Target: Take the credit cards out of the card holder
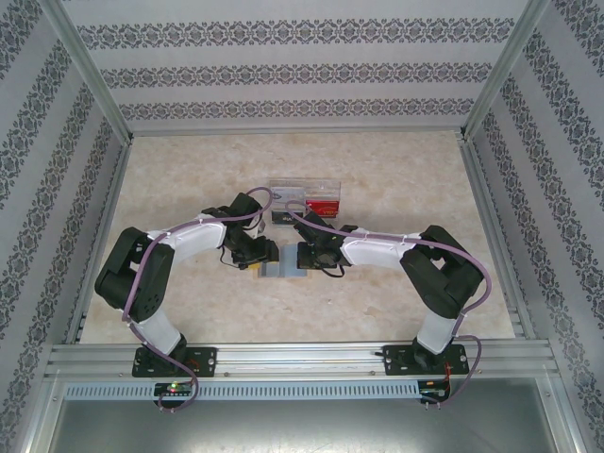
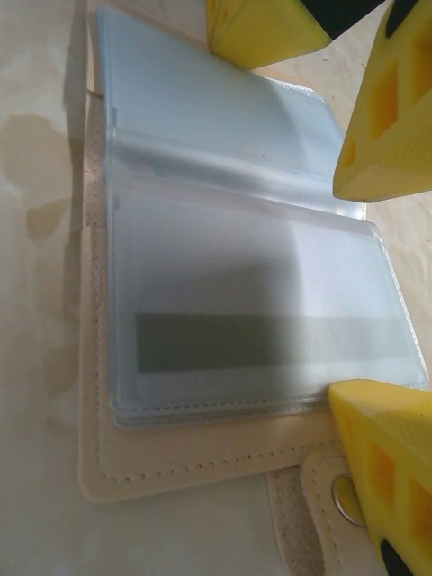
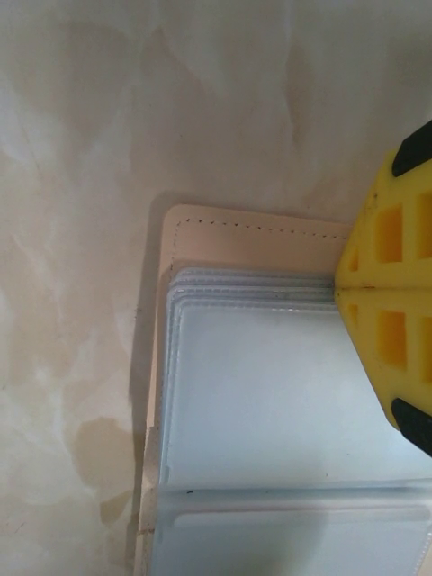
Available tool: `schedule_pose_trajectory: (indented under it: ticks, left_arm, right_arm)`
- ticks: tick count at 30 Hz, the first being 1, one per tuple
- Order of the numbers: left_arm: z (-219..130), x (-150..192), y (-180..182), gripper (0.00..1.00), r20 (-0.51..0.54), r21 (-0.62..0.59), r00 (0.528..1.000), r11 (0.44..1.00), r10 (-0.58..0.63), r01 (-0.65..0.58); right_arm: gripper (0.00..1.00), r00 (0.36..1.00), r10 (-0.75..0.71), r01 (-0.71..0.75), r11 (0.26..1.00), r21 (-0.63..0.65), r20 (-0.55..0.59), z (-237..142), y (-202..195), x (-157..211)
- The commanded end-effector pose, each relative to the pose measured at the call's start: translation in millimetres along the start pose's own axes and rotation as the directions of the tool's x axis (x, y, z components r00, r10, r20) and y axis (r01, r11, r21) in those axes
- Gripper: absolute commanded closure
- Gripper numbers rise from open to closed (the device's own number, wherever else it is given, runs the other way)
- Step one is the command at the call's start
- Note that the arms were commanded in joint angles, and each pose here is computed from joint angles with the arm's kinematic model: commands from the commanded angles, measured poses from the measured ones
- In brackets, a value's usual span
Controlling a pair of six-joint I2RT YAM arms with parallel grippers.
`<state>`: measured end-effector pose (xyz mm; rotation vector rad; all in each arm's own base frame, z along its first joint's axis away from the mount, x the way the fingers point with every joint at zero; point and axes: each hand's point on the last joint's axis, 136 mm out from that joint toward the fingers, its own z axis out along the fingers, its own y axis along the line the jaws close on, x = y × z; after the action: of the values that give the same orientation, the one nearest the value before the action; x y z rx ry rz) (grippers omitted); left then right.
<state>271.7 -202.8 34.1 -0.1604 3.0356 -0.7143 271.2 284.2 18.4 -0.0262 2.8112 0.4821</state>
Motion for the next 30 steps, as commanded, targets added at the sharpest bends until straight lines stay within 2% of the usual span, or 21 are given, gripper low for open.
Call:
schedule_pose_trajectory:
  ticks: [1,18,30]
  left_arm:
    - [5,2,2,0.44,-0.018,-0.032,0.999,0.999,0.028,-0.029]
    - [11,2,-29,0.38,-0.047,0.101,0.996,0.992,0.08,-0.075]
    - [7,2,-38,0.38,-0.04,0.124,0.994,0.988,0.101,-0.095]
  right_arm:
    - [1.0,0.997,0.014,-0.011,0.999,0.05,-0.07,13,-14,20]
    - [1.0,0.996,0.016,-0.012,0.999,0.044,-0.083,16,-12,22]
    - [1.0,0.996,0.016,-0.013,0.999,0.044,-0.088,17,-12,23]
